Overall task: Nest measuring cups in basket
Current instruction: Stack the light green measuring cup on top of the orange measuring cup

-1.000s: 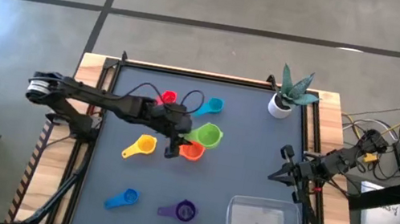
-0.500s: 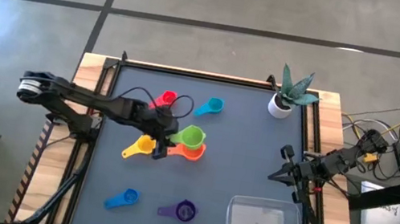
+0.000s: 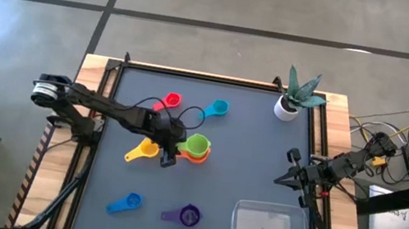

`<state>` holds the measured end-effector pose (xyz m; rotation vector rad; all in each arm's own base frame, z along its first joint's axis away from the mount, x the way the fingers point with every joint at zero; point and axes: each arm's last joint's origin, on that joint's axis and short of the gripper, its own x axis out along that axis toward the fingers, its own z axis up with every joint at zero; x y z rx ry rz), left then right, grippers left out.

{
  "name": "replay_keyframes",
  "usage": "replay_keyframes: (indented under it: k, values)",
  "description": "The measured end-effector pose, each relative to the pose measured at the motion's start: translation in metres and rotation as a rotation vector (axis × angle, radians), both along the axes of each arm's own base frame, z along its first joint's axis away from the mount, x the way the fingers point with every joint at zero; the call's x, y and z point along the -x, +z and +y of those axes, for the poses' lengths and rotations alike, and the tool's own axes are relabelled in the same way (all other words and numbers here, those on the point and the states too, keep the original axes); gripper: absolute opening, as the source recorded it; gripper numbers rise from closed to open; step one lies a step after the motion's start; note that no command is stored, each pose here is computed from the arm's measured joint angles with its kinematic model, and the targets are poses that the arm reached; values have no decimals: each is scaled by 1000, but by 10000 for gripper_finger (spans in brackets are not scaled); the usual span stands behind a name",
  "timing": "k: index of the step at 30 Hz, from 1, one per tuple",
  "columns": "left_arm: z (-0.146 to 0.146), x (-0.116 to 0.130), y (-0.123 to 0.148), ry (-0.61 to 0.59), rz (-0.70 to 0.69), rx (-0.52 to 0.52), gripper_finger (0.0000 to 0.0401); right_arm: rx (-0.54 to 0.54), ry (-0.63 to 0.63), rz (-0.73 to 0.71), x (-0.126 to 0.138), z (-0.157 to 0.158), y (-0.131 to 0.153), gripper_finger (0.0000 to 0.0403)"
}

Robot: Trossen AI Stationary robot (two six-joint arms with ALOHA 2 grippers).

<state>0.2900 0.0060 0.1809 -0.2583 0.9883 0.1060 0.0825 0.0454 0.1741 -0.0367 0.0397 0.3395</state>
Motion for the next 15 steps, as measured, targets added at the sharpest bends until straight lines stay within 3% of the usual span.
replay_keyframes:
  k: [9,15]
  values:
    - [-1,0,-1,-14,6,20,114,0,0,0,0,0,0,9]
    - [-2,0,-2,-4,11,33,167,0,1,0,0,0,0,9]
